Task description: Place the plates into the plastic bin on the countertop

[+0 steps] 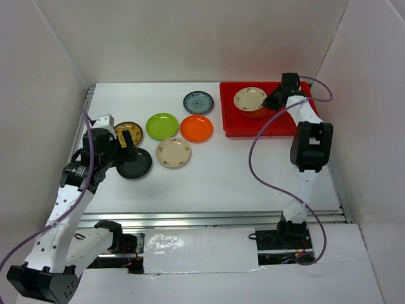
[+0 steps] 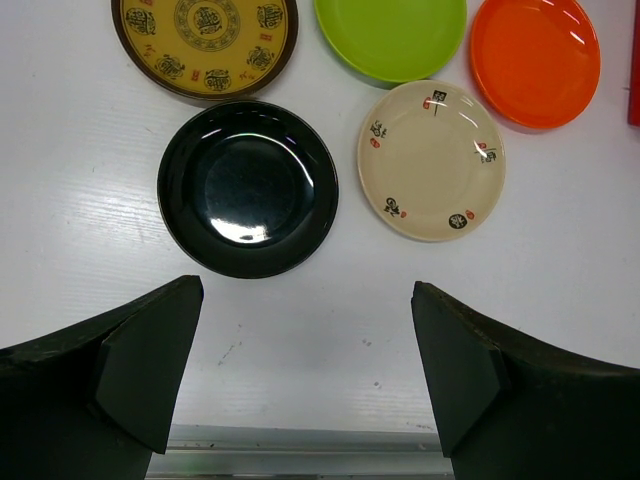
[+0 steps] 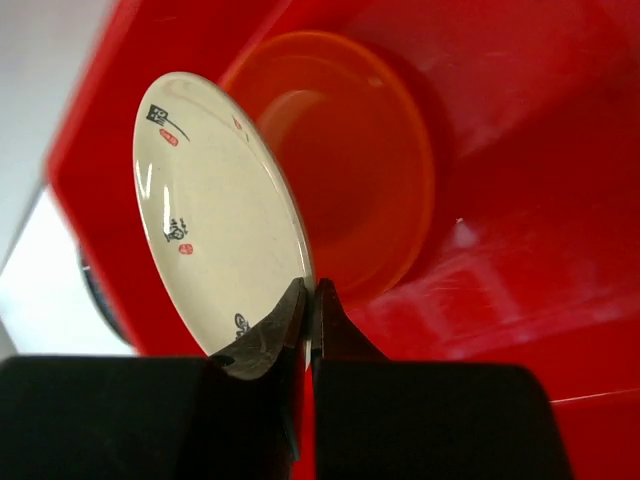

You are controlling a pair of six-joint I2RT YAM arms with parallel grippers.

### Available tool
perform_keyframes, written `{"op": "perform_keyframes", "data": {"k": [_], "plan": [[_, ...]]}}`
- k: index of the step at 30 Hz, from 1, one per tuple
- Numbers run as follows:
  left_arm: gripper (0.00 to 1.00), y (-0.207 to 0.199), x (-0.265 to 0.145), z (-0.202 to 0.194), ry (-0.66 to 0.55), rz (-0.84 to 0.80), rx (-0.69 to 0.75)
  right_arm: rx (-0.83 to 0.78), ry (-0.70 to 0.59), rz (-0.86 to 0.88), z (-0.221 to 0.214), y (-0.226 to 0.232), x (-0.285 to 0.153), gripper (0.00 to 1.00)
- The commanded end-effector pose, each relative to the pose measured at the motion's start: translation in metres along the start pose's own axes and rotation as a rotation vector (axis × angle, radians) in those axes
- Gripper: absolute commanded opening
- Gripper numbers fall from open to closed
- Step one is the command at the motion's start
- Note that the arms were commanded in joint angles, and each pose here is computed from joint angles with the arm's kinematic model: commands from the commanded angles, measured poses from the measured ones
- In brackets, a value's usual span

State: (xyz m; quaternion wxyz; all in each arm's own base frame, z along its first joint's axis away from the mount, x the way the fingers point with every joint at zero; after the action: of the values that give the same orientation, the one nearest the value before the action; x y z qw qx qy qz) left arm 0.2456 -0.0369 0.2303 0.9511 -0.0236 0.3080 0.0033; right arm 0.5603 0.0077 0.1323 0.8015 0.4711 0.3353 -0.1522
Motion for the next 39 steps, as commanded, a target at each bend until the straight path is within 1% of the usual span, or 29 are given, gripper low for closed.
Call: {"op": "perform_keyframes", "data": {"k": [1, 3, 5, 6, 7, 8, 9, 11, 12, 13, 14, 15, 16, 17, 18, 19, 20, 21, 22, 23, 24, 25, 26, 28, 29, 30, 31, 34, 39], "plan": [[0.99, -0.004, 0.0, 0.006, -0.025, -0.022, 0.009, 0.013, 0.025, 0.018, 0.017, 0.002, -0.008, 0.0], [0.99, -0.004, 0.0, 0.006, -0.025, -0.022, 0.009, 0.02, 0.03, 0.014, 0.019, -0.003, -0.004, 0.0], [0.99, -0.004, 0.002, 0.005, -0.018, -0.022, 0.013, 0.011, 0.027, -0.001, 0.02, -0.007, -0.003, 0.11], [0.99, -0.003, 0.002, 0.005, -0.016, -0.018, 0.011, 0.007, 0.024, 0.003, 0.02, -0.007, -0.003, 0.19], [0.99, -0.003, 0.002, 0.006, -0.015, -0.016, 0.011, -0.003, 0.035, 0.013, 0.017, -0.006, -0.006, 0.49], [0.99, -0.004, 0.003, 0.005, -0.011, -0.017, 0.011, -0.007, 0.034, 0.024, 0.016, -0.003, -0.008, 0.73], [0.99, -0.004, 0.003, 0.005, -0.01, -0.018, 0.012, -0.018, 0.041, 0.028, 0.012, -0.004, -0.012, 1.0], [0.99, -0.004, 0.003, 0.005, -0.014, -0.017, 0.01, -0.067, 0.01, 0.094, 0.009, 0.023, -0.037, 1.0], [0.99, -0.003, 0.002, 0.005, -0.014, -0.013, 0.008, -0.105, -0.029, 0.132, 0.01, 0.04, -0.064, 1.0], [0.99, -0.002, 0.002, 0.006, -0.016, -0.003, 0.007, -0.13, -0.064, 0.147, 0.01, 0.05, -0.079, 1.0], [0.99, 0.0, 0.001, 0.006, -0.016, 0.004, 0.003, -0.178, -0.075, 0.185, -0.003, 0.068, -0.093, 1.0], [0.99, 0.001, 0.0, 0.007, -0.021, 0.013, -0.002, -0.232, -0.106, 0.23, -0.011, 0.085, -0.125, 1.0], [0.99, 0.005, -0.002, 0.008, -0.027, 0.036, -0.007, -0.265, -0.121, 0.251, -0.02, 0.095, -0.14, 1.0], [0.99, 0.007, -0.002, 0.007, -0.028, 0.056, -0.022, -0.315, -0.105, 0.262, -0.047, 0.105, -0.15, 1.0], [0.99, 0.011, -0.004, 0.009, -0.035, 0.082, -0.035, -0.346, -0.093, 0.28, -0.061, 0.109, -0.165, 1.0], [0.99, 0.019, -0.007, 0.009, -0.041, 0.129, -0.046, -0.369, -0.063, 0.291, -0.081, 0.11, -0.17, 1.0], [0.99, 0.025, -0.008, 0.01, -0.045, 0.157, -0.071, -0.412, -0.01, 0.312, -0.116, 0.115, -0.175, 1.0], [0.99, 0.029, -0.01, 0.012, -0.055, 0.177, -0.09, -0.419, 0.043, 0.294, -0.145, 0.099, -0.172, 1.0], [0.99, 0.035, -0.011, 0.012, -0.06, 0.202, -0.105, -0.43, 0.058, 0.349, -0.168, 0.104, -0.174, 1.0], [0.99, 0.041, -0.012, 0.012, -0.063, 0.228, -0.132, -0.437, 0.109, 0.37, -0.194, 0.097, -0.173, 1.0], [0.99, 0.044, -0.014, 0.014, -0.073, 0.238, -0.146, -0.439, 0.209, 0.365, -0.247, 0.075, -0.173, 1.0], [0.99, 0.048, -0.015, 0.013, -0.071, 0.254, -0.159, -0.435, 0.219, 0.423, -0.268, 0.08, -0.175, 1.0], [0.99, 0.05, -0.016, 0.013, -0.076, 0.259, -0.161, -0.426, 0.25, 0.377, -0.305, 0.061, -0.171, 1.0], [0.99, 0.05, -0.016, 0.013, -0.075, 0.259, -0.158, -0.389, 0.243, 0.381, -0.328, 0.057, -0.166, 1.0], [0.99, 0.049, -0.016, 0.012, -0.07, 0.251, -0.153, -0.338, 0.251, 0.328, -0.339, 0.041, -0.153, 1.0], [0.99, 0.048, -0.015, 0.012, -0.067, 0.25, -0.152, -0.324, 0.275, 0.323, -0.35, 0.035, -0.151, 1.0], [0.99, 0.048, -0.014, 0.012, -0.065, 0.245, -0.146, -0.272, 0.278, 0.344, -0.355, 0.04, -0.148, 1.0], [0.99, 0.044, -0.013, 0.012, -0.062, 0.22, -0.133, -0.258, 0.311, 0.291, -0.379, 0.017, -0.124, 0.97], [0.99, 0.038, -0.012, 0.012, -0.066, 0.174, -0.12, -0.272, 0.369, 0.257, -0.396, 0.008, -0.097, 0.91]]}}
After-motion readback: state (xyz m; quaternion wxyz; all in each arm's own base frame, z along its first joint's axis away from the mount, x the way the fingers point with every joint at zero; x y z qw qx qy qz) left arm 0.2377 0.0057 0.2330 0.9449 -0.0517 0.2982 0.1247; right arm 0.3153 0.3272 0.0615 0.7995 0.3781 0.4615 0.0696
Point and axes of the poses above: each gripper's point midway between its finger pads, its own x axis out along the fingers, its own y axis along the line the jaws close on, z = x × y, the point moved 2 cm from there along -x, back along the fingers, and after that the axes turned 13 degrees about x, right-handed, at the moved point
